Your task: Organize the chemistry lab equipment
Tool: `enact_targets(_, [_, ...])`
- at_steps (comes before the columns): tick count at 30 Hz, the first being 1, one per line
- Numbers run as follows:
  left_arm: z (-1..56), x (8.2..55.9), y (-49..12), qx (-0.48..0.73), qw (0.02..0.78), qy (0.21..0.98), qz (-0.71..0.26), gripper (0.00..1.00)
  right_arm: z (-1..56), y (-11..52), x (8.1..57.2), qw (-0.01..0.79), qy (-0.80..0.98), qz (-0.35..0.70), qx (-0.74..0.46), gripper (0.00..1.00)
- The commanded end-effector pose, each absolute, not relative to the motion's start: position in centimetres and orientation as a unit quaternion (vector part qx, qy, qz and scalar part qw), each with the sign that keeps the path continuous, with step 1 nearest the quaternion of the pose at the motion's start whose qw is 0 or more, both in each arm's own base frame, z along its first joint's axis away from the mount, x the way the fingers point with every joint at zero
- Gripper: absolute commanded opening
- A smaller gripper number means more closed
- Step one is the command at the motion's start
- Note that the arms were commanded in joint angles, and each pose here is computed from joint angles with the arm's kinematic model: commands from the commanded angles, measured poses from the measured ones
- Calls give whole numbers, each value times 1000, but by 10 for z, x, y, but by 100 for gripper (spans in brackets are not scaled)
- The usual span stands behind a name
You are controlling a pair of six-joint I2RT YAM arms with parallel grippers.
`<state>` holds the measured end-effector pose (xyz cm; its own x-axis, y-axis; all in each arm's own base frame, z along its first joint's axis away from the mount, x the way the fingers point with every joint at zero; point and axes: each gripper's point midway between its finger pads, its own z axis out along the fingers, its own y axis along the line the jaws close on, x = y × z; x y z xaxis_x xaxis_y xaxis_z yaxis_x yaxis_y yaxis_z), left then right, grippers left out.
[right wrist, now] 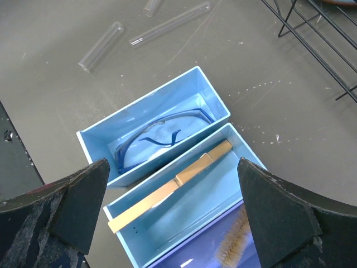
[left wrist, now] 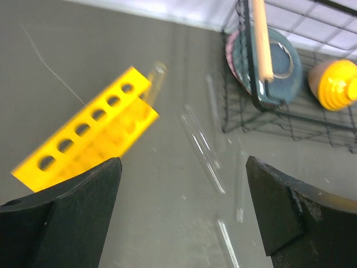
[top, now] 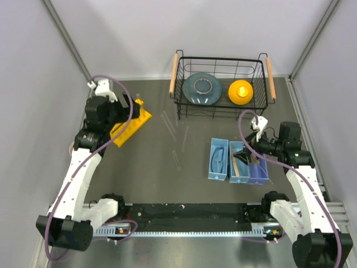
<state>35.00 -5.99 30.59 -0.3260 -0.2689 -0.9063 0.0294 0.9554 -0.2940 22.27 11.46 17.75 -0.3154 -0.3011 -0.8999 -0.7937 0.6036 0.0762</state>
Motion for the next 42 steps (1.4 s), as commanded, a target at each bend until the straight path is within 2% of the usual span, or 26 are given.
enact_targets(1, [284,312,-101,-60,526,808,-258,99,187,119,220,484,739,274,-380,99])
enact_targets(6, [231,276,-133,-95,439,825,-344,99,185,121,219,480,738,283,-381,99])
enact_targets(9, [203,257,-160,-91,404,842,-346,99,183,121,219,477,740,285,-380,99])
enact_targets(14, [163,237,-199,-106,342,883,-304,99,183,120,220,477,741,285,-376,99])
enact_targets(18, [131,232,-201,-155,292,919,-215,99,181,119,220,476,743,285,-374,99])
enact_targets(21, [120,234,-213,-160,270,931,-185,98,181,118,221,476,744,283,-374,99])
enact_targets(28, [87,243,-238,-148,210,955,-149,81,181,117,223,477,746,278,-373,99])
enact_targets(29, [84,244,-240,-143,206,957,-147,73,181,117,222,477,745,279,-373,99])
enact_targets(30, [80,244,-242,-139,200,959,-143,72,181,117,222,478,745,278,-373,99])
enact_targets(32, [69,245,-247,-131,186,964,-135,61,181,117,223,477,746,278,-373,99])
enact_targets(34, [58,246,-249,-126,174,969,-123,61,181,116,223,478,745,278,-373,99])
enact_targets(35, [54,245,-249,-124,170,970,-119,56,182,117,222,479,744,278,-374,99])
enact_targets(41, [36,244,-250,-114,153,977,-99,49,182,117,223,479,744,278,-374,99])
enact_targets(42, [32,244,-249,-114,150,978,-95,45,182,117,223,478,745,278,-374,99])
